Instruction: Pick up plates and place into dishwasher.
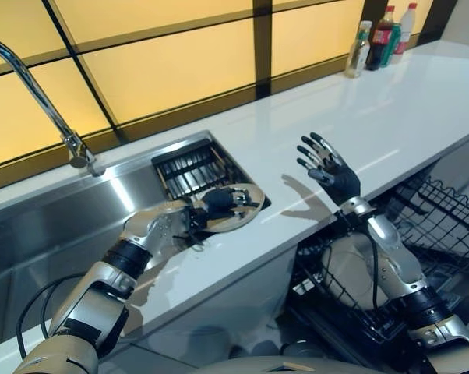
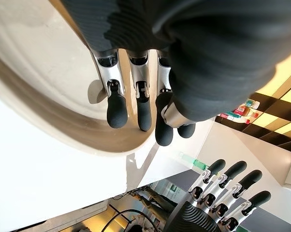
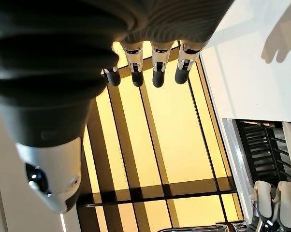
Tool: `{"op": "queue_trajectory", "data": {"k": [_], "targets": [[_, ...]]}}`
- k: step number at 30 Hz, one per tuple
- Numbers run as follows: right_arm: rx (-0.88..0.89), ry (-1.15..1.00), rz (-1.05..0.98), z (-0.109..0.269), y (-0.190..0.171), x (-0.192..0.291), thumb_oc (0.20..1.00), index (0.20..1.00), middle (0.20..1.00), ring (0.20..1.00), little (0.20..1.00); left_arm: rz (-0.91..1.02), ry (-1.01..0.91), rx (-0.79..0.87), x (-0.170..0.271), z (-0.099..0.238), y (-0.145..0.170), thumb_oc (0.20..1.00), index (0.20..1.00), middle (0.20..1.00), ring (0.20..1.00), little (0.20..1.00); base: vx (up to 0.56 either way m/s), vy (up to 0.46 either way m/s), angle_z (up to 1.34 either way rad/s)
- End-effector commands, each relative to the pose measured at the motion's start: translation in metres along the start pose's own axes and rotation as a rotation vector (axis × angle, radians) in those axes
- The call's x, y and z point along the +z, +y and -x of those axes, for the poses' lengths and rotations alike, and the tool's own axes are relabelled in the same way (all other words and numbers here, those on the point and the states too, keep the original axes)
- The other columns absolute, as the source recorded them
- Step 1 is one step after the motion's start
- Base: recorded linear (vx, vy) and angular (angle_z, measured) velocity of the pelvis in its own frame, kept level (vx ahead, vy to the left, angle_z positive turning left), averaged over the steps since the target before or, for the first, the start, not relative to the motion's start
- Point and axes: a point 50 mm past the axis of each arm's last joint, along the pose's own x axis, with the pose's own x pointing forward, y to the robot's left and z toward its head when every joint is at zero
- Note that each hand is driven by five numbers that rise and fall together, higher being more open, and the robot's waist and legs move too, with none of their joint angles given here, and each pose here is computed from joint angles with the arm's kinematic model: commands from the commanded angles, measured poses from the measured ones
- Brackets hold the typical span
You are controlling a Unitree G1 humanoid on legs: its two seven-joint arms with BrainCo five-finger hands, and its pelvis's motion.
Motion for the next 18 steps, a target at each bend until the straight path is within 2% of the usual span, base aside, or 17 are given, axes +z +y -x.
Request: {"op": "queue_trajectory", "data": {"k": [1,6,10,18], "targets": [[0.015,-0.155,0.020,0.000,-0.002,0.034,1.000,1.000,1.000,1.000,1.000,-0.062,0.001,0.016,-0.009,-0.002,-0.005,1.000,1.000,1.000,1.000,1.000,0.00,0.000,0.00],[0.002,-0.149,0.023,0.004,-0.005,0.031,1.000,1.000,1.000,1.000,1.000,-0.075,-0.117,0.059,0.014,0.002,-0.007,1.000,1.000,1.000,1.000,1.000,0.01,0.008,0.00],[-0.009,-0.147,0.020,0.008,-0.008,0.032,1.000,1.000,1.000,1.000,1.000,-0.238,-0.151,0.185,0.031,0.012,0.001,1.000,1.000,1.000,1.000,1.000,0.00,0.000,0.00],[-0.040,-0.150,0.013,0.017,-0.015,0.031,1.000,1.000,1.000,1.000,1.000,-0.450,-0.222,0.301,0.063,0.031,0.005,1.000,1.000,1.000,1.000,1.000,0.00,0.000,0.00]]}}
